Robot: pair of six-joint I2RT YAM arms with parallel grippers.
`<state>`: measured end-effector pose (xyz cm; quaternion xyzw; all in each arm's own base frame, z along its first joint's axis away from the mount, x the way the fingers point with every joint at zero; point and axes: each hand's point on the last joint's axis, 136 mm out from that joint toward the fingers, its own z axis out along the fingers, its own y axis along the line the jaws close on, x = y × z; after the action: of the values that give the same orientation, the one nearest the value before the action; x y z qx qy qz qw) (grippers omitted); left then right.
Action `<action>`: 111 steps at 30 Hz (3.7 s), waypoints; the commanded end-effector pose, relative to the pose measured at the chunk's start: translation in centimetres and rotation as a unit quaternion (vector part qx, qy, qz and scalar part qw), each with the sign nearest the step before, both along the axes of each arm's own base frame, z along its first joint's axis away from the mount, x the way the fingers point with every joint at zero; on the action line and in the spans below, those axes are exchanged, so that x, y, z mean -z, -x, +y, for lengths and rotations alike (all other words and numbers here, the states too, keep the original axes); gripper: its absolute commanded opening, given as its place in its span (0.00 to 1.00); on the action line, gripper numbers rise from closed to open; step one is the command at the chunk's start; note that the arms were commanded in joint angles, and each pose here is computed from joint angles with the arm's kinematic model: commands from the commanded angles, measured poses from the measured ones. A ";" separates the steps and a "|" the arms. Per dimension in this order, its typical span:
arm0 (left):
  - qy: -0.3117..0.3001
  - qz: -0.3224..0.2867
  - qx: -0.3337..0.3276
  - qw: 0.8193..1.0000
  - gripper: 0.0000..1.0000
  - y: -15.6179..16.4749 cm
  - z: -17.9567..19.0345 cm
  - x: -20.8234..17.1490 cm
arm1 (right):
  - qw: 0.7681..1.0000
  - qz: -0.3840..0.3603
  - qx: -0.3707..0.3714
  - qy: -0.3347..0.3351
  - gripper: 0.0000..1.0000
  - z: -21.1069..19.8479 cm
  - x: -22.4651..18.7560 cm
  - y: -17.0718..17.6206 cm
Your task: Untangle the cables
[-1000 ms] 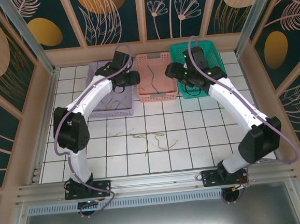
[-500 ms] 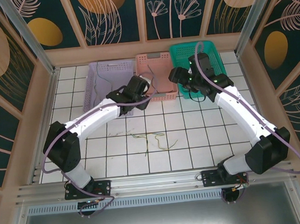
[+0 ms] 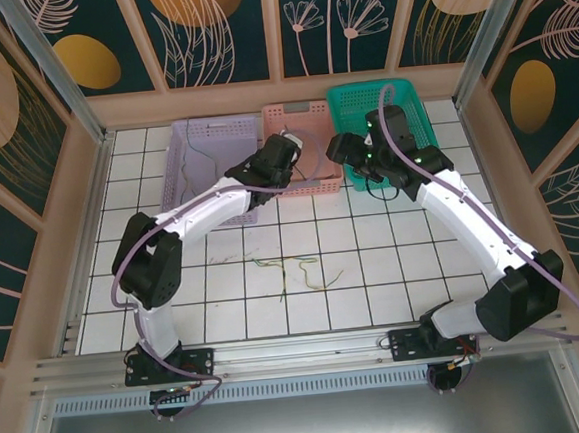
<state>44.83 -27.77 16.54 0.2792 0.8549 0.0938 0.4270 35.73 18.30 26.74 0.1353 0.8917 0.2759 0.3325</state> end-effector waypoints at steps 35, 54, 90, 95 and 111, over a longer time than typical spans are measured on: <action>0.282 0.154 -0.384 0.865 0.00 -10.1 20.6 8.4 | 0.999 0.008 -0.010 -0.032 0.72 0.9 0.7 0.3; 0.371 0.178 -0.368 0.834 0.37 -14.1 17.6 5.4 | 0.999 0.012 -0.009 -0.032 0.72 0.6 1.0 1.1; 0.437 0.259 -0.318 0.800 0.51 12.5 10.3 -1.3 | 0.971 0.223 -0.090 -0.007 0.71 1.5 13.3 18.4; 0.499 0.339 -0.290 0.743 0.51 19.8 6.7 3.2 | 0.948 0.296 -0.101 -0.063 0.72 3.3 16.2 21.6; 0.342 0.434 -0.121 0.825 0.49 29.4 1.1 10.4 | 0.934 0.307 0.034 -0.182 0.37 4.4 19.5 19.2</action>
<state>15.62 -26.89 7.10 -0.0078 0.9547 -0.2935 0.0495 15.14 22.13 6.78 0.2729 0.8975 0.3465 0.0008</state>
